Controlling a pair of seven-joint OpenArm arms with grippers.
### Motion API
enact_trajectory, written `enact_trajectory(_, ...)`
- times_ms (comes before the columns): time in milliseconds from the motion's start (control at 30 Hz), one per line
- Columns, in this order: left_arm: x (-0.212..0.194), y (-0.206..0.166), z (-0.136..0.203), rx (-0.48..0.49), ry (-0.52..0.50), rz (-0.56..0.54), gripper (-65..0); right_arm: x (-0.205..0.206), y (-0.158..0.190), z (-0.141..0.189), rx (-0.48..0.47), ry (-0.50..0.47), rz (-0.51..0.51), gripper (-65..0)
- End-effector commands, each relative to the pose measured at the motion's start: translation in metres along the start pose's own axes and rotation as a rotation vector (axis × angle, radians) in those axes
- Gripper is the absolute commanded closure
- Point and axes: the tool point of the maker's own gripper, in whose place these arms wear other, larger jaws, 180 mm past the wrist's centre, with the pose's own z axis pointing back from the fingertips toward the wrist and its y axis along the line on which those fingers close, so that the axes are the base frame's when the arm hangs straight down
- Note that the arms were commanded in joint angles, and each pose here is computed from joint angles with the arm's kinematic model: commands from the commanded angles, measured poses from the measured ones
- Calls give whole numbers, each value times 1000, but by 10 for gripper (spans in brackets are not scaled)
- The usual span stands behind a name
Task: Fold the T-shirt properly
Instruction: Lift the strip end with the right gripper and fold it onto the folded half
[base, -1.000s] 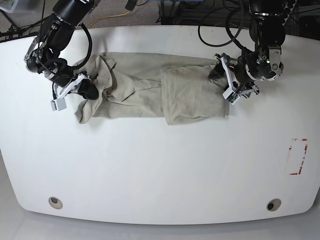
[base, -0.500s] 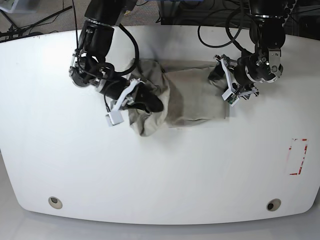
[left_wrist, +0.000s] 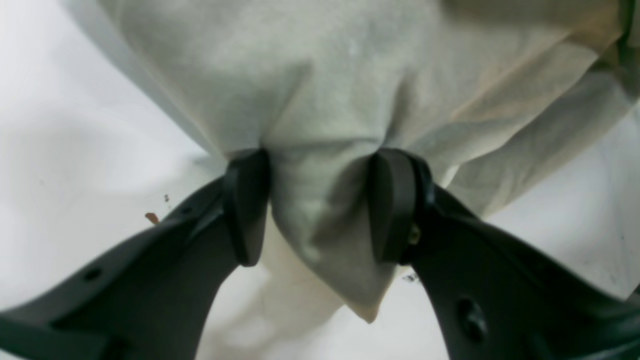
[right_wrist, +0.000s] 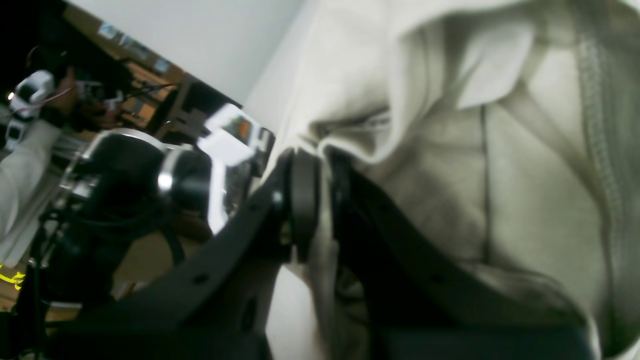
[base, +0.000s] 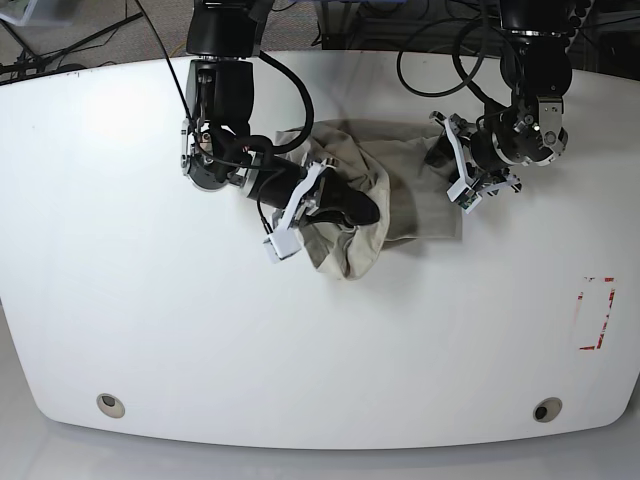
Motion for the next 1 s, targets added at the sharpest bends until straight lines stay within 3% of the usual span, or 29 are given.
enact_trajectory(0, -15, 1, 0, 8, 75, -10, -282, 18, 12, -9, 58, -73, 9, 0)
enact_trajectory(133, -15, 1, 0, 8, 73, -9, -271, 14, 16, -23, 91, -59, -10, 0)
enact_trajectory(367, -15, 1, 0, 8, 73, -9, -142, 13, 10, -38, 73, -67, -111, -5)
enact_trajectory(533, -14, 1, 1, 9, 69, -8, -81, 14, 6, -45, 33, -36, -159, -249)
enact_trajectory(633, -5, 3, 3, 18, 50, -20, -43, 15, 7, -52, 12, -25, -197, -338)
enact_trajectory(700, 5, 6, 7, 33, 25, -38, -1, 15, 11, -61, -2, -5, -217, -361)
enact_trajectory(767, 13, 9, 13, 52, 6, -51, 0, 13, 18, -68, -5, 19, -223, -365)
enact_trajectory(967, 23, 46, 48, 190, -58, -15, 0, 38, 31, -40, 3, -27, -67, -365)
